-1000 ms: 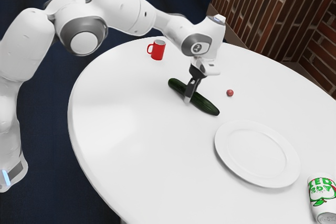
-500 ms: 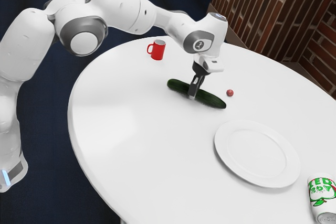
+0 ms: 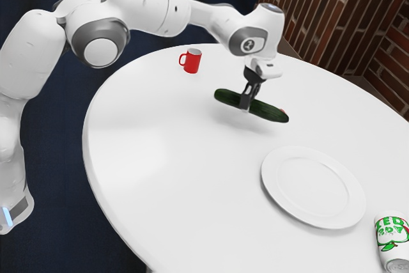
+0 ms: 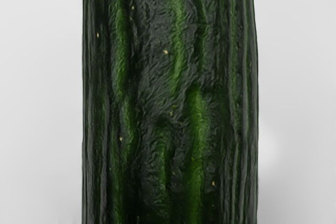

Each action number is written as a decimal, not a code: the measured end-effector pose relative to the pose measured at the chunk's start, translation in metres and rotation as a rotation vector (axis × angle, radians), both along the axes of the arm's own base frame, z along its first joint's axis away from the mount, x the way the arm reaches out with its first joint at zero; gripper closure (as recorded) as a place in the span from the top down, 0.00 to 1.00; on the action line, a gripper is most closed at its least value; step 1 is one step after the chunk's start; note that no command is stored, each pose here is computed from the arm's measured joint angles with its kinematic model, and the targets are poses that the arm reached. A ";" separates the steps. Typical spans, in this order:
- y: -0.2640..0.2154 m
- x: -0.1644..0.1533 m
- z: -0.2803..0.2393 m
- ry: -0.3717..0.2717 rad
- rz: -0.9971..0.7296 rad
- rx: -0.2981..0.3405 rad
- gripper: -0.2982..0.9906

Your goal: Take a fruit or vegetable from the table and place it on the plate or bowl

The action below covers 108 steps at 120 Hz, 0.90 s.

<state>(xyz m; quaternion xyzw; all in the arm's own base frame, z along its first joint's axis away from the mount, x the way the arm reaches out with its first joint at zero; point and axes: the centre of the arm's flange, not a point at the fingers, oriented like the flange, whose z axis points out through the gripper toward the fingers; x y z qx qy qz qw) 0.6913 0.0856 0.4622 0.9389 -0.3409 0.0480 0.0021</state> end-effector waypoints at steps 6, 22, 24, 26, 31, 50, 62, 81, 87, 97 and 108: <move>-0.002 0.001 0.006 -0.010 -0.003 0.000 0.41; -0.011 0.005 0.024 -0.038 -0.018 -0.002 0.41; -0.014 0.006 0.024 -0.039 -0.024 -0.005 0.41; -0.019 0.007 0.025 -0.041 -0.031 -0.008 0.41; -0.029 0.009 0.028 -0.046 -0.046 -0.015 0.41; -0.067 0.017 0.043 -0.082 -0.101 -0.038 0.41; -0.087 0.028 0.046 -0.105 -0.129 -0.053 0.41; -0.126 0.043 0.051 -0.152 -0.179 -0.091 0.41; -0.141 0.046 0.050 -0.164 -0.194 -0.106 0.41; -0.165 0.053 0.051 -0.192 -0.219 -0.133 0.41; -0.192 0.054 0.052 -0.216 -0.245 -0.153 0.41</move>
